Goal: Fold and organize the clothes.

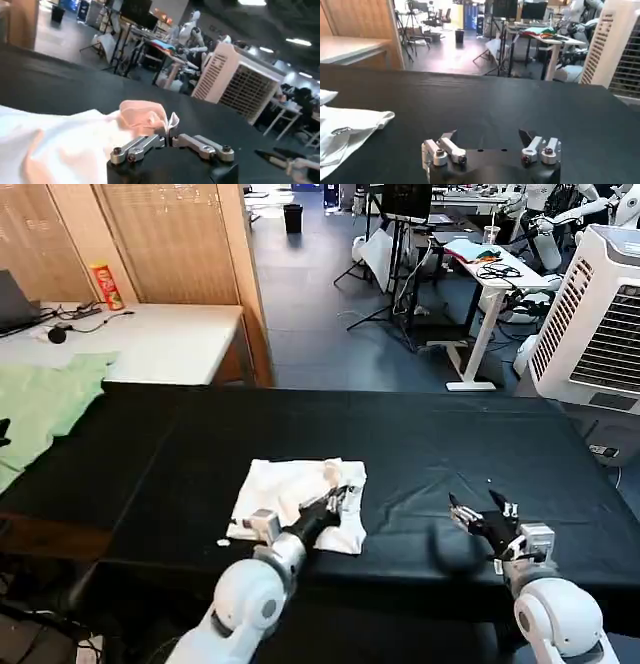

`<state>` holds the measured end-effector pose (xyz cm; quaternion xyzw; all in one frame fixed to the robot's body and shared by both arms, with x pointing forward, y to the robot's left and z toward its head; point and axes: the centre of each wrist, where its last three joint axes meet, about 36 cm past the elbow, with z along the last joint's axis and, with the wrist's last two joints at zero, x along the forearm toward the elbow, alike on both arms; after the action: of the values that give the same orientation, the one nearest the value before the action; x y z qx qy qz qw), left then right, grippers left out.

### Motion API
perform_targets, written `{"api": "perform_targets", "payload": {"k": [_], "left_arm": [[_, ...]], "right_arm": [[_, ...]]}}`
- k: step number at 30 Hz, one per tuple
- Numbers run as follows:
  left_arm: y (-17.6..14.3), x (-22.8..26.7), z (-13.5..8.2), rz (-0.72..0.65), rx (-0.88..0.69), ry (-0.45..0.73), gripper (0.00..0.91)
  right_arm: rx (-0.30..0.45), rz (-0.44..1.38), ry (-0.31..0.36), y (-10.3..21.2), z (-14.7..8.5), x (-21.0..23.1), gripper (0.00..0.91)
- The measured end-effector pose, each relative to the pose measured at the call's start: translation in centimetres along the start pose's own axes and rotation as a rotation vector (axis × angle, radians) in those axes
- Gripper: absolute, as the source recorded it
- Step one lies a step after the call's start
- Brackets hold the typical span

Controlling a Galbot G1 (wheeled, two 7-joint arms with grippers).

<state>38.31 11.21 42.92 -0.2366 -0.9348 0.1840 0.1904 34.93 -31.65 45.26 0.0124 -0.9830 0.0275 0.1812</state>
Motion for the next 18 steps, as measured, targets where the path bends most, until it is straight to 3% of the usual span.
{"api": "perform_targets", "payload": {"k": [1,2,8,12,18], "left_arm": [[-0.1,-0.1,0.1,-0.001,-0.005,0.000,0.536],[-0.1,-0.3,0.2,-0.006,-0.013,0.000,0.878],[-0.3,-1.3,1.1,-0.013,-0.029,-0.006,0.878],[-1.0,-1.5,1.5,0.021,0.040,-0.016,0.878],[-0.6,-0.4,-0.1,0.050,0.063,-0.090,0.878]], "right_arm": [[0.000,-0.006,-0.002,0.1,0.0,-0.1,0.878],[0.000,-0.011,-0.006,0.1,0.0,-0.1,0.878],[0.002,-0.061,-0.033,0.6,0.0,-0.6,0.878],[0.004,-0.102,-0.045,1.0,0.1,-1.0,0.878],[0.012,-0.212,-0.046,2.8,0.1,-2.2,0.878]]}}
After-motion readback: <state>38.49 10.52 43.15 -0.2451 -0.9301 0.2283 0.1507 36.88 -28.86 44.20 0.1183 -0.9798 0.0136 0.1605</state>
